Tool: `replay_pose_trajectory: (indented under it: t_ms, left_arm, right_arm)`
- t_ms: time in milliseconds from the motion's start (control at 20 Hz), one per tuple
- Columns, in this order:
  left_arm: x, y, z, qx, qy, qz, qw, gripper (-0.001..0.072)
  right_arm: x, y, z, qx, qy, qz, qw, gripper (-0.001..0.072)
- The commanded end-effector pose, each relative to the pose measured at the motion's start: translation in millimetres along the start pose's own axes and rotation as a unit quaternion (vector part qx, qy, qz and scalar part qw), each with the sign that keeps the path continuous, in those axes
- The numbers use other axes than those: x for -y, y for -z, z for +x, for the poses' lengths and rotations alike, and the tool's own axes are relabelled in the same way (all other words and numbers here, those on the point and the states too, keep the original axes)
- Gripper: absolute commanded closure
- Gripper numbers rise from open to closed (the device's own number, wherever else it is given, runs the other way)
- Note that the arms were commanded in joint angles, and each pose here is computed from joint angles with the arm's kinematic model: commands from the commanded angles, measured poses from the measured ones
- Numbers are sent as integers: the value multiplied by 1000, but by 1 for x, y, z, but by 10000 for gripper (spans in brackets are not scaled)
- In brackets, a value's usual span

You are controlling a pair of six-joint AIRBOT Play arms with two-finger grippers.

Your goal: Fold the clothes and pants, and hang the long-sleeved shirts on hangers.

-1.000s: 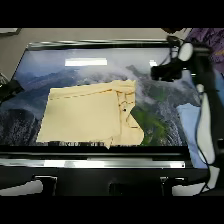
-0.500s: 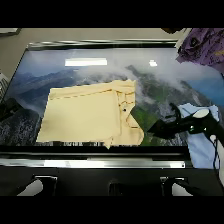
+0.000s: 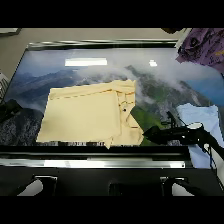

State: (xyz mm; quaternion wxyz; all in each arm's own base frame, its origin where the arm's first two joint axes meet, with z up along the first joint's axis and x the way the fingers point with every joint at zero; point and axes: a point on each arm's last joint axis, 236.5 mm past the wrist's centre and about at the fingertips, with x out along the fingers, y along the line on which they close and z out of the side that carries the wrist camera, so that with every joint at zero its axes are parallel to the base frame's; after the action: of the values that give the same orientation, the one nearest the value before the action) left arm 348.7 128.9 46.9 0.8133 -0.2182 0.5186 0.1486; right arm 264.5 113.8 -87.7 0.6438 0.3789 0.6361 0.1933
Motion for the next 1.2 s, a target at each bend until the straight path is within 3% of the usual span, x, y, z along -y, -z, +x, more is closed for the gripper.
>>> replay_pose_trajectory:
  t_ms: [0, 550, 700, 800, 1150]
  left_arm:
    - [0, 3, 0, -6, 2, -2, 1000, 160]
    - [0, 22, -1, -47, 0, -46, 998, 158]
    - [0, 38, -1, -82, -1, -45, 996, 158]
    - [-5, 46, -1, -99, -1, -51, 994, 158]
    - [-47, 93, 26, -129, 116, -149, 974, 158]
  right_arm:
    - [0, -2, 9, -3, -22, 10, 1000, 278]
    - [14, 15, 24, -36, -27, 41, 998, 337]
    - [18, 15, 26, -30, -22, 37, 999, 455]
    - [19, 7, 27, -13, -22, 37, 999, 673]
    - [11, 4, 26, -7, -37, 37, 999, 686]
